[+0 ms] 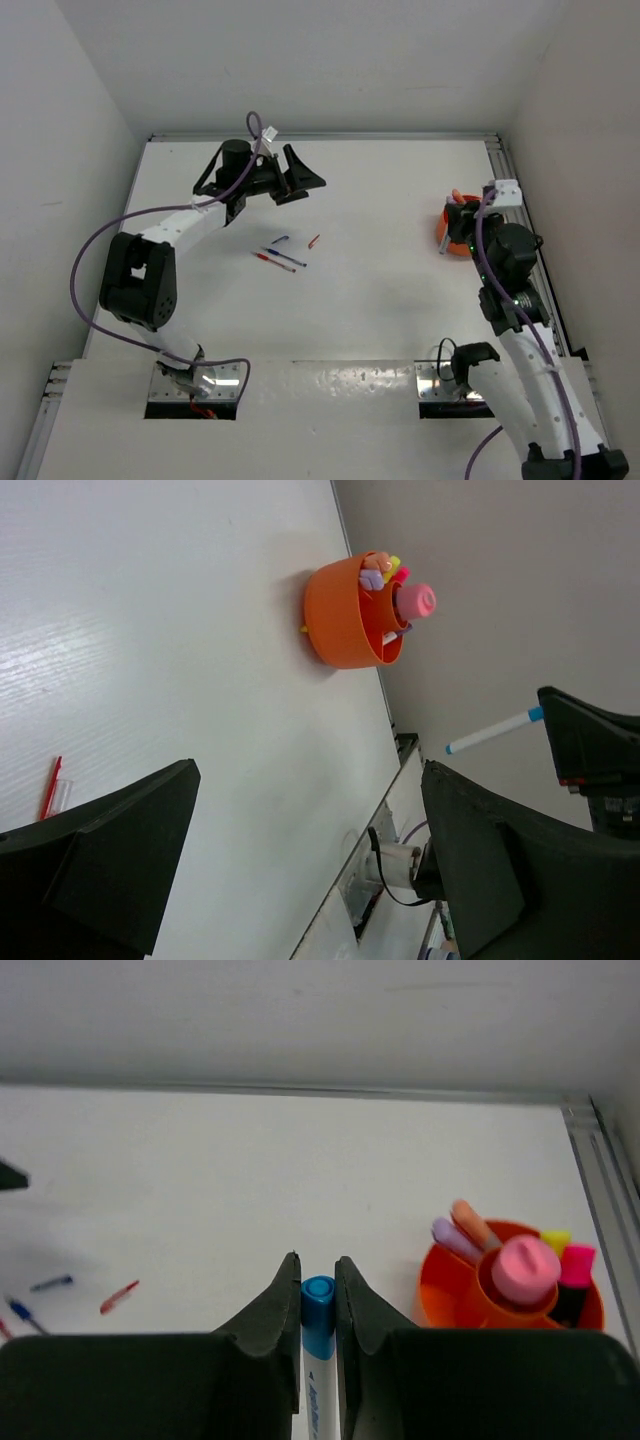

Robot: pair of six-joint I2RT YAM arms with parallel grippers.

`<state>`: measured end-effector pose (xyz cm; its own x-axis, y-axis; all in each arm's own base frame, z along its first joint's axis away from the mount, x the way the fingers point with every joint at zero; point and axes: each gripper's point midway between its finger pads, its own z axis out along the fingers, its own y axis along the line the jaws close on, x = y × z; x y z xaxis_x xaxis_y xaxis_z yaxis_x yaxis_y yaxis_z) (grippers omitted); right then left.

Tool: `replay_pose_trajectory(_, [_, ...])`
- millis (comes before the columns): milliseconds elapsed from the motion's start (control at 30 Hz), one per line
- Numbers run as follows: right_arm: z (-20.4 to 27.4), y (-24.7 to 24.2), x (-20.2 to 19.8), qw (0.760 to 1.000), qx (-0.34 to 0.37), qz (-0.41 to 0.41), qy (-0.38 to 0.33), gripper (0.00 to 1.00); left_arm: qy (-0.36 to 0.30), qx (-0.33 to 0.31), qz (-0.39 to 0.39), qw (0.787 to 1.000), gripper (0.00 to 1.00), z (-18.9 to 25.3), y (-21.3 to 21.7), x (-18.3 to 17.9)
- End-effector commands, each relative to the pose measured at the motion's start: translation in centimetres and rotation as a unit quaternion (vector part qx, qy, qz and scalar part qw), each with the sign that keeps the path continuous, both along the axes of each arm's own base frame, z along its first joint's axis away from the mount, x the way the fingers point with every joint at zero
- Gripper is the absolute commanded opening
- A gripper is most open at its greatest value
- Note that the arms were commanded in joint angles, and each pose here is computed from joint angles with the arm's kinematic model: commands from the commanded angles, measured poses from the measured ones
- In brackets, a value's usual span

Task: Sort the stationery into containers
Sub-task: Place the pen in the storage box.

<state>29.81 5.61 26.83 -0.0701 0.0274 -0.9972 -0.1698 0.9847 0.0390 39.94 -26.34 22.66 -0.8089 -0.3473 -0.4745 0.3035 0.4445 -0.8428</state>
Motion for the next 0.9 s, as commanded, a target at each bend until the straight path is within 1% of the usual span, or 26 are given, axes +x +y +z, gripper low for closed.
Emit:
replay_pose_trajectory(0, [-1.8,-3.6,-0.1,0.988,0.116,-0.099,0.038,0.00,-0.056,-0.006,-0.009,0.998,1.00,2.4,0.2,-0.7])
replay_pose_trajectory(133, [-1.7,-7.5,0.3,0.972,0.161,-0.172,0.007,0.00,-0.068,-0.008,-0.004,0.998,1.00,2.7,0.4,-0.8])
replay_pose_trajectory(233, [-1.6,-10.4,0.4,0.957,0.180,-0.226,-0.023,0.00,-0.075,-0.003,0.001,0.997,1.00,2.6,0.6,-0.7])
replay_pose_trajectory(400, [-3.2,-14.6,0.3,0.927,0.204,-0.314,-0.033,0.00,-0.073,-0.011,0.010,0.997,1.00,2.3,0.9,-0.4])
replay_pose_trajectory(433, [-2.9,-15.2,0.3,0.922,0.207,-0.324,-0.047,0.00,-0.086,-0.019,0.005,0.996,1.00,2.7,0.9,-0.4])
replay_pose_trajectory(500, [-3.9,-16.1,0.4,0.916,0.213,-0.336,-0.048,0.00,-0.077,-0.031,0.004,0.996,1.00,2.4,1.0,-0.5])
replay_pose_trajectory(567, [-3.3,-17.0,0.7,0.912,0.211,-0.345,-0.071,0.00,-0.073,-0.036,0.011,0.997,1.00,1.9,1.4,-0.1])
replay_pose_trajectory(700, [-3.8,-18.9,1.3,0.898,0.212,-0.378,-0.074,0.00,-0.053,-0.040,-0.004,0.998,1.00,0.7,2.1,0.5])
replay_pose_trajectory(767, [-4.2,-19.6,1.9,0.890,0.224,-0.390,-0.075,0.00,-0.040,-0.040,0.000,0.998,1.00,-0.2,2.6,0.9])
replay_pose_trajectory(867, [-4.5,-20.5,2.7,0.881,0.245,-0.398,-0.079,0.00,-0.048,-0.042,0.008,0.998,1.00,-0.2,3.0,0.9])
